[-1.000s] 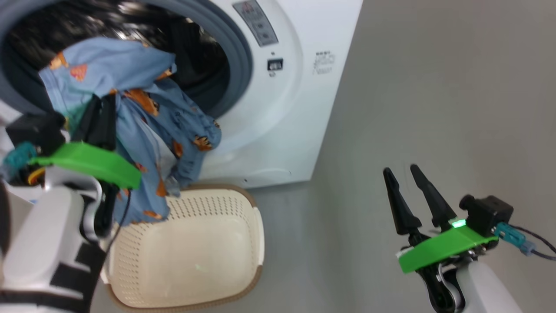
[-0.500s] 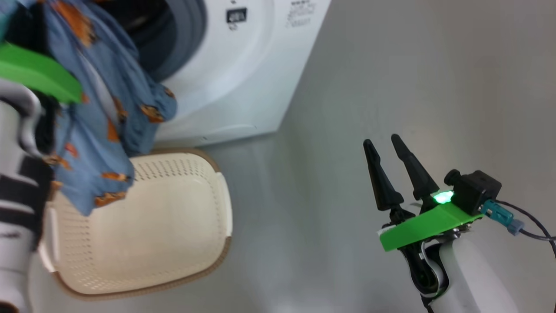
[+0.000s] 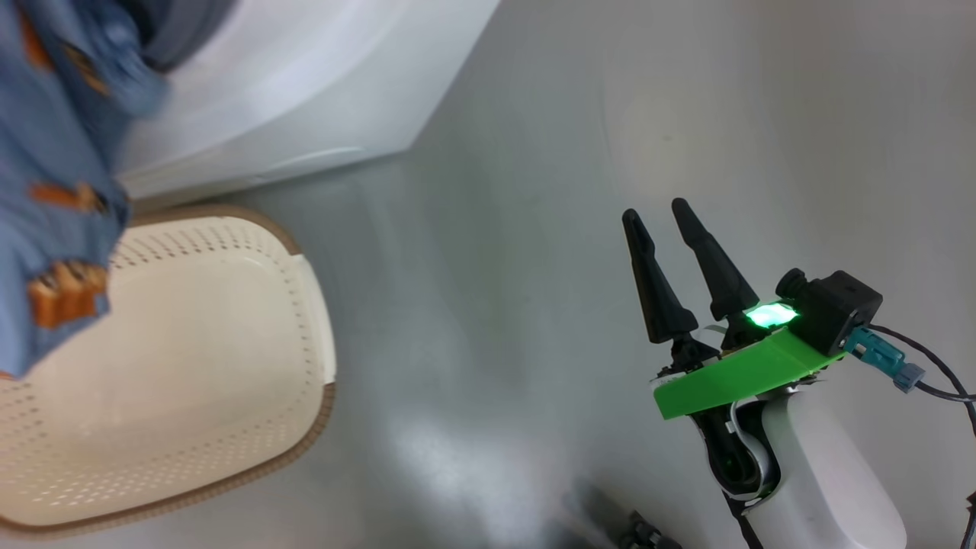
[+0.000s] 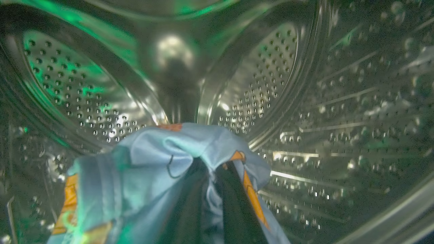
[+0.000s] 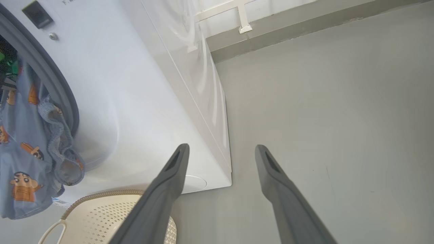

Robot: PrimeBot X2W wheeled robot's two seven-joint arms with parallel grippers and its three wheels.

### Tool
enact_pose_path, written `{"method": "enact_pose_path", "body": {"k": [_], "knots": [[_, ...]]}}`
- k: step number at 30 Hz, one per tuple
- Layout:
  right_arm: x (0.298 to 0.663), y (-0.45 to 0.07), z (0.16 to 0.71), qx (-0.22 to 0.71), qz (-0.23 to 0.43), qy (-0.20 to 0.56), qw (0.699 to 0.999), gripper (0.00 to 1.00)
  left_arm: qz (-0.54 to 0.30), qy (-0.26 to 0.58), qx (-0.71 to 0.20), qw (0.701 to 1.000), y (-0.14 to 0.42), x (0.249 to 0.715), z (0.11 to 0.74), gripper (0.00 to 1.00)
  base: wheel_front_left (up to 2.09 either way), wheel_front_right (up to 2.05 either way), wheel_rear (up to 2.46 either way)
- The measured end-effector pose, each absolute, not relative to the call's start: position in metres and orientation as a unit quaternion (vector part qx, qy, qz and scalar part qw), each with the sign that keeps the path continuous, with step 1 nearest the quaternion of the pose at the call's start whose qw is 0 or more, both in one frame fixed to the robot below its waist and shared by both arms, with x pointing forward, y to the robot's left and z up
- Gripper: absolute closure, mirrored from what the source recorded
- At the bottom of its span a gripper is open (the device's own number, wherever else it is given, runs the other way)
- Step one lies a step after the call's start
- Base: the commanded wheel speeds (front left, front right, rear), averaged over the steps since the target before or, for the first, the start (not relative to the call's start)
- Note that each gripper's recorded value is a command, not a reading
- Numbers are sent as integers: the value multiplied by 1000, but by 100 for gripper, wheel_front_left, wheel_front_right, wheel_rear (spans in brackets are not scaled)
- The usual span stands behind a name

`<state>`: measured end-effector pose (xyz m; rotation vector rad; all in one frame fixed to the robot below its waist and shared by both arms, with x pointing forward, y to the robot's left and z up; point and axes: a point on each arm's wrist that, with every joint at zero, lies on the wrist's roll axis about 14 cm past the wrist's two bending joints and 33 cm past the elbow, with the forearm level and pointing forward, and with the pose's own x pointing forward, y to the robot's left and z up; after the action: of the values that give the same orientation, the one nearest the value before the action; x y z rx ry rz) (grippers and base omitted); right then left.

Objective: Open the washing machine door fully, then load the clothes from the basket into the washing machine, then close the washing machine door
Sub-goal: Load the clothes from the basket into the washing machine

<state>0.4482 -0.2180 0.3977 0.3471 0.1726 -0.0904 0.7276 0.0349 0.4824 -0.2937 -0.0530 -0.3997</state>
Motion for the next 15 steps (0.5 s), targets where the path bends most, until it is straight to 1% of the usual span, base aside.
{"method": "enact_pose_path", "body": {"k": [2, 6, 8, 9, 10, 11, 15], "knots": [[448, -222, 391, 170, -51, 94, 980, 0, -179, -77, -167, 966, 41, 742, 506, 100, 0, 0, 0], [445, -227, 385, 171, -61, 102, 978, 0, -160, -124, -184, 962, 49, 750, 524, 100, 0, 0, 0], [447, -229, 385, 168, -62, 100, 979, 0, -159, -113, -188, 963, 45, 751, 513, 100, 0, 0, 0], [448, -229, 385, 168, -62, 100, 979, 0, -159, -94, -190, 964, 42, 750, 499, 100, 0, 0, 0], [448, -229, 385, 168, -61, 100, 979, 0, -157, -66, -189, 967, 38, 748, 481, 71, 0, 0, 0], [449, -228, 385, 169, -60, 101, 979, 0, -158, -42, -184, 969, 35, 744, 464, 0, 0, 0, 0], [450, -223, 384, 173, -54, 101, 978, 0, -166, 12, -149, 975, 31, 736, 432, 0, 0, 0, 0]]}}
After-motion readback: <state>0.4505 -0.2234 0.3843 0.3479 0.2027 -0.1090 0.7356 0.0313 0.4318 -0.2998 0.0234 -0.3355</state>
